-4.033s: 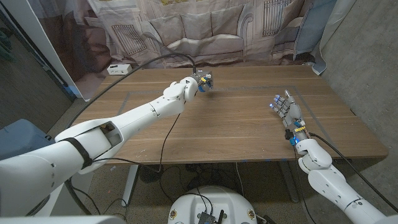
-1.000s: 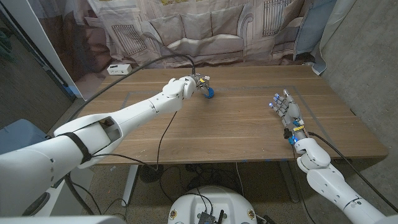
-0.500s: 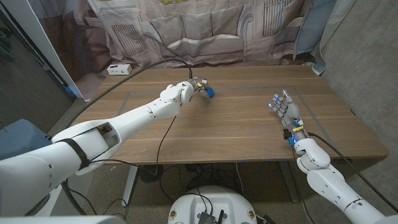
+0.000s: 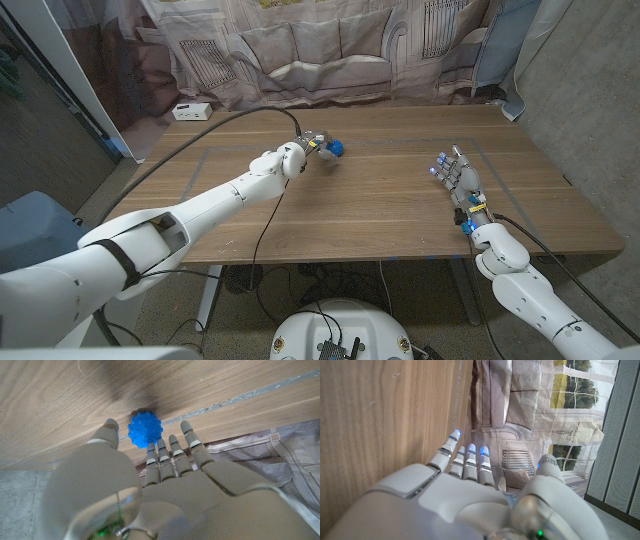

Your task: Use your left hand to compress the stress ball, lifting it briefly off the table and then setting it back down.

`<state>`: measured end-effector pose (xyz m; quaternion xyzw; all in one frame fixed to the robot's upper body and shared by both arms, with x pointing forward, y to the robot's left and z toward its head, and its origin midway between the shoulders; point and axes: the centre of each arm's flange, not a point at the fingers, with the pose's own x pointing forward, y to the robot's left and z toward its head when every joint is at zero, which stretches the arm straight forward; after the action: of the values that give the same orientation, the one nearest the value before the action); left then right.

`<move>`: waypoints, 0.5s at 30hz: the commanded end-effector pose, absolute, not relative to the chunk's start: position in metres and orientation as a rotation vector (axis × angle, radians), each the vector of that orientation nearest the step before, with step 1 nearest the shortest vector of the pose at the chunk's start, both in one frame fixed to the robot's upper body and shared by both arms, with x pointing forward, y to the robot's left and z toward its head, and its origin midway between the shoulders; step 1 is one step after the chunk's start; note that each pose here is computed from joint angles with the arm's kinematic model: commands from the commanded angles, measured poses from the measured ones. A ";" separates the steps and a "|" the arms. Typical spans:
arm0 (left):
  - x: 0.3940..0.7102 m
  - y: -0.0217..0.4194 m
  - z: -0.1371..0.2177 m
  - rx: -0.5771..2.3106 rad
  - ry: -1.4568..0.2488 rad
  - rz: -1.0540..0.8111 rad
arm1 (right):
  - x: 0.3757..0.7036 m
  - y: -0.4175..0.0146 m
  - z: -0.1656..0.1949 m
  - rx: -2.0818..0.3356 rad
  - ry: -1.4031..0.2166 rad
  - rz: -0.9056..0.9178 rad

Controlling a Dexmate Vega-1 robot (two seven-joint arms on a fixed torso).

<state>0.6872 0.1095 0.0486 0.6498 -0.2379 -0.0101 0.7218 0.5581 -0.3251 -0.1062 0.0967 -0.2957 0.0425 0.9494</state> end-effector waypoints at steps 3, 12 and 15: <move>0.687 0.123 0.041 1.247 -0.573 0.016 | 0.562 -0.322 -0.108 0.197 -0.595 0.094; 0.676 0.136 0.041 1.150 -0.611 0.039 | 0.559 -0.325 -0.109 0.199 -0.596 0.081; 0.675 0.140 0.041 1.131 -0.634 0.042 | 0.558 -0.327 -0.109 0.197 -0.594 0.082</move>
<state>0.6825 0.1250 0.0412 0.5712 -0.2689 0.0070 0.7755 0.5603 -0.3232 -0.1079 0.0975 -0.2932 0.0433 0.9501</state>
